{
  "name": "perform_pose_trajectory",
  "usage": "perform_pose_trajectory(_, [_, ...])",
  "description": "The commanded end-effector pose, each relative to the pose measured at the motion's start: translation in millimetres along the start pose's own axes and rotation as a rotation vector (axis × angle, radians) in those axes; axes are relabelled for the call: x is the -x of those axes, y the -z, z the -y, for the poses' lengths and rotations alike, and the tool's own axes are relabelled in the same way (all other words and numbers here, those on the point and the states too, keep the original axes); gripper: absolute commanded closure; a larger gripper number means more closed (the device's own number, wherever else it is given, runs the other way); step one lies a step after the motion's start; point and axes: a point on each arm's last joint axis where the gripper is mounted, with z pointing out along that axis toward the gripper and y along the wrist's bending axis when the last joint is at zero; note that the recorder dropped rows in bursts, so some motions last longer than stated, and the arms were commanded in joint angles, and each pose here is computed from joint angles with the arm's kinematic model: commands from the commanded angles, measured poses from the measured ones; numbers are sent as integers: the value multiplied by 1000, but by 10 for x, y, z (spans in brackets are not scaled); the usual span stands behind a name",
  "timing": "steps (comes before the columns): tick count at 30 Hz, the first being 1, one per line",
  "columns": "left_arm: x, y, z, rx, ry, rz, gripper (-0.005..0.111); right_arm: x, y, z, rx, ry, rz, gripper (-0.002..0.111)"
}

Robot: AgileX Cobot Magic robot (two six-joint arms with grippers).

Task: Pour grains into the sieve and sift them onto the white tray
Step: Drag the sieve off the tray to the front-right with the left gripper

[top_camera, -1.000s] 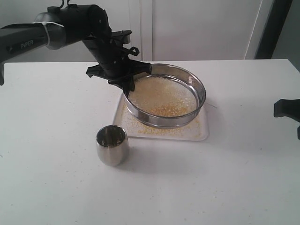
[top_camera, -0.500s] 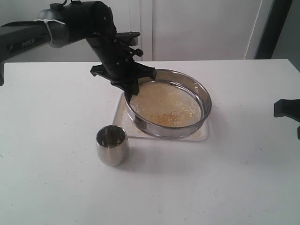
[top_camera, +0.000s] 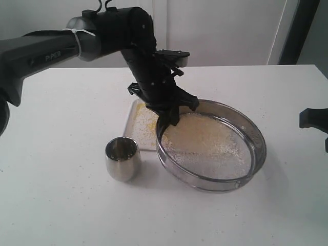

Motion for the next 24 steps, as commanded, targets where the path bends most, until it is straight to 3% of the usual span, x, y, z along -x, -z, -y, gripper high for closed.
perform_pose_trajectory(1, [-72,21,335,-76,-82,-37,107,6,11,25,-4,-13,17,108])
perform_pose_trajectory(5, [-167,-88,424,-85,-133,-75,107,6,11,25,-4,-34,17,108])
perform_pose_trajectory(11, [-295,6,438,-85,-165,-67,107,6,11,25,-4,-34,17,108])
perform_pose_trajectory(24, [-484,-240,536,-140,-148,-38,107,6,11,25,-4,-34,17,108])
